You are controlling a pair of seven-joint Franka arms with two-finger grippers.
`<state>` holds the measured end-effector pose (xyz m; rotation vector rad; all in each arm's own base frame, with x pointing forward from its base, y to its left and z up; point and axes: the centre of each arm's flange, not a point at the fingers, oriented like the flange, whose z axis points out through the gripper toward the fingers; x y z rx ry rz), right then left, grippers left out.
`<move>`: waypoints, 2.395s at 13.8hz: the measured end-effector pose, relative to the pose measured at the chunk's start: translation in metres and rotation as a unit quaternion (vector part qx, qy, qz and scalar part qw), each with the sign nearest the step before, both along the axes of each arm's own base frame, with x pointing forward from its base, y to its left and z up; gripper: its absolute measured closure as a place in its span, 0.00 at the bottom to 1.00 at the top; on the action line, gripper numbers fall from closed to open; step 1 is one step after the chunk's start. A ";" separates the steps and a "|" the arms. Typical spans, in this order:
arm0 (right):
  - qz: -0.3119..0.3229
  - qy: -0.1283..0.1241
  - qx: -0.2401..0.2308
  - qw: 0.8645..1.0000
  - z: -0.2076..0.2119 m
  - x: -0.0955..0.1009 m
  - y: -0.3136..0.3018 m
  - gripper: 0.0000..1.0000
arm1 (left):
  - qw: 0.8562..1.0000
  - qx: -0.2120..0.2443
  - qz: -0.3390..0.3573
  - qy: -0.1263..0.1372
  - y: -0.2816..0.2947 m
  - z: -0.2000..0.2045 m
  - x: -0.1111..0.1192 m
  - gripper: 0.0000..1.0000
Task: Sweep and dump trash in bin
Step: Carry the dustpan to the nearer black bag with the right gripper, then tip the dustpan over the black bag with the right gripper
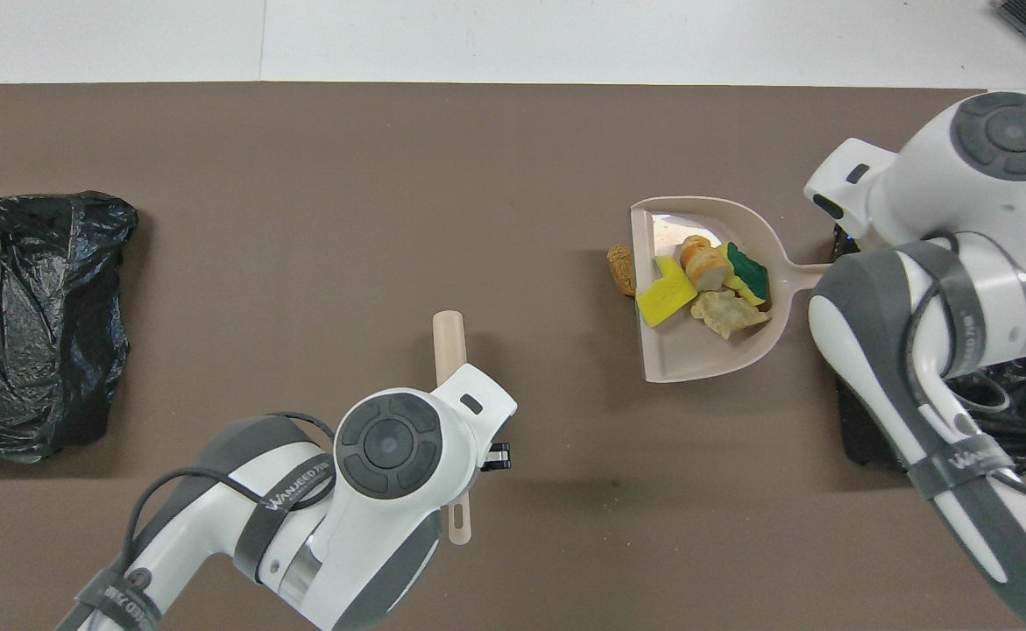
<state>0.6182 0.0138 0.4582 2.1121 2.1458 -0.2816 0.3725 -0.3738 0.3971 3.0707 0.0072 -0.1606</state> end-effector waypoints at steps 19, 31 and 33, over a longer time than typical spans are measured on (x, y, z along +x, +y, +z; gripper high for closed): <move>-0.026 -0.010 -0.307 0.951 0.070 -0.082 -0.207 0.69 | 1.000 0.001 -0.003 -0.010 -0.022 -0.062 -0.040 0.34; 0.034 -0.033 -0.488 0.872 0.094 -0.103 -0.183 0.69 | 1.000 0.001 0.019 0.017 0.159 0.026 0.084 0.00; 0.045 -0.036 -0.494 0.868 0.095 -0.105 -0.172 0.69 | 1.000 -0.005 0.014 0.015 0.209 0.039 0.096 0.00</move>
